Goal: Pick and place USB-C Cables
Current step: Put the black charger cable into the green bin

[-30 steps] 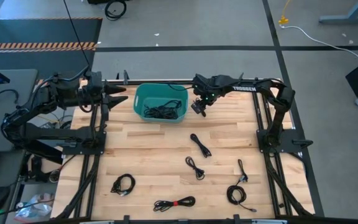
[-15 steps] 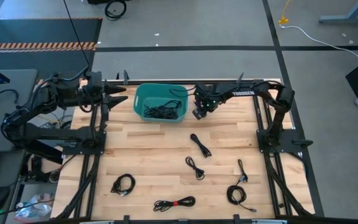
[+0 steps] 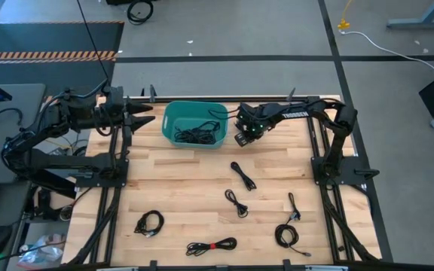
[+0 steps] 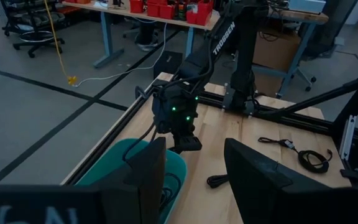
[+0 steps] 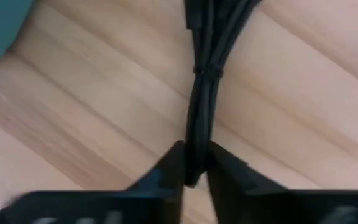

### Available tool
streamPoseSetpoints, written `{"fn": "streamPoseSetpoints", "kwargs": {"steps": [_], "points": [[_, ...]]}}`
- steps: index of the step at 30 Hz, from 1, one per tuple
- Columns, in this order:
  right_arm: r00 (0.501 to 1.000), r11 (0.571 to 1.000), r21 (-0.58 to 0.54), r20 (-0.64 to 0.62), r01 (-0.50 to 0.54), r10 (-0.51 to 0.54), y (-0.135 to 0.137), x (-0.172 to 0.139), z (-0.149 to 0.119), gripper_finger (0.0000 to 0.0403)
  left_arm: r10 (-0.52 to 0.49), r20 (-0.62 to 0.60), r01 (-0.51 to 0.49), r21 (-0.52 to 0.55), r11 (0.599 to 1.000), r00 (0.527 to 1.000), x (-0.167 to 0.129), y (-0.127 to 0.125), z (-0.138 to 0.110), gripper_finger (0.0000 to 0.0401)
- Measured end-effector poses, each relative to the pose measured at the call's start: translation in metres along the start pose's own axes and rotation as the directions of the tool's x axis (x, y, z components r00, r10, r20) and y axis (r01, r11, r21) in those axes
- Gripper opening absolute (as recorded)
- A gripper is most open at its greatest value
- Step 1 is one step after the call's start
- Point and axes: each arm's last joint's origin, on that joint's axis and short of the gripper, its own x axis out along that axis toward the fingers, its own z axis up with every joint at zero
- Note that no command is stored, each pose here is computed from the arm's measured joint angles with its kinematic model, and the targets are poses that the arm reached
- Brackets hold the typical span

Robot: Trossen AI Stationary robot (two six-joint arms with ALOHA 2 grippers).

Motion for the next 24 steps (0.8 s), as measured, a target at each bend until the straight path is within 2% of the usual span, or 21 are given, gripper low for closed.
{"fn": "streamPoseSetpoints", "kwargs": {"steps": [2, 7, 10, 13, 18, 21, 24], "points": [[1.0, 1.0, -0.018, -0.006, -0.012, 0.012, 0.001, -0.001, 0.0, 0.0018, 0.0, 0.0, 0.0, 0.0, 1.0, 1.0, 0.0, 0.0, 0.0, 0.0172], [0.999, 0.999, -0.053, -0.039, -0.01, 0.008, 0.01, -0.015, 0.001, 0.0015, 0.0, 0.0, 0.0, 0.0, 1.0, 1.0, 0.0, 0.0, 0.0, 0.0172], [1.0, 0.996, -0.085, -0.011, -0.007, 0.006, 0.021, -0.045, 0.004, 0.0015, 0.0, 0.0, 0.0, 0.0, 1.0, 1.0, 0.0, 0.0, 0.0, 0.0172], [0.997, 0.992, -0.128, 0.077, 0.009, 0.001, 0.034, -0.087, 0.007, 0.0015, 0.0, 0.001, 0.0, -0.001, 1.0, 1.0, 0.0, 0.0, 0.0, 0.0172], [0.946, 0.969, -0.228, 0.281, -0.096, 0.16, 0.054, -0.165, 0.02, 0.0014, 0.0, 0.001, 0.0, -0.001, 1.0, 1.0, 0.0, 0.0, 0.0, 0.0172], [0.905, 0.93, -0.327, 0.322, -0.168, 0.277, 0.065, -0.195, 0.033, 0.0014, 0.0, 0.001, 0.0, 0.0, 1.0, 1.0, 0.0, 0.0, 0.0, 0.0172], [0.87, 0.885, -0.422, 0.341, -0.197, 0.357, 0.078, -0.21, 0.05, 0.0014, 0.0, 0.001, 0.0, 0.0, 1.0, 1.0, 0.0, 0.0, 0.0, 0.0172]]}}
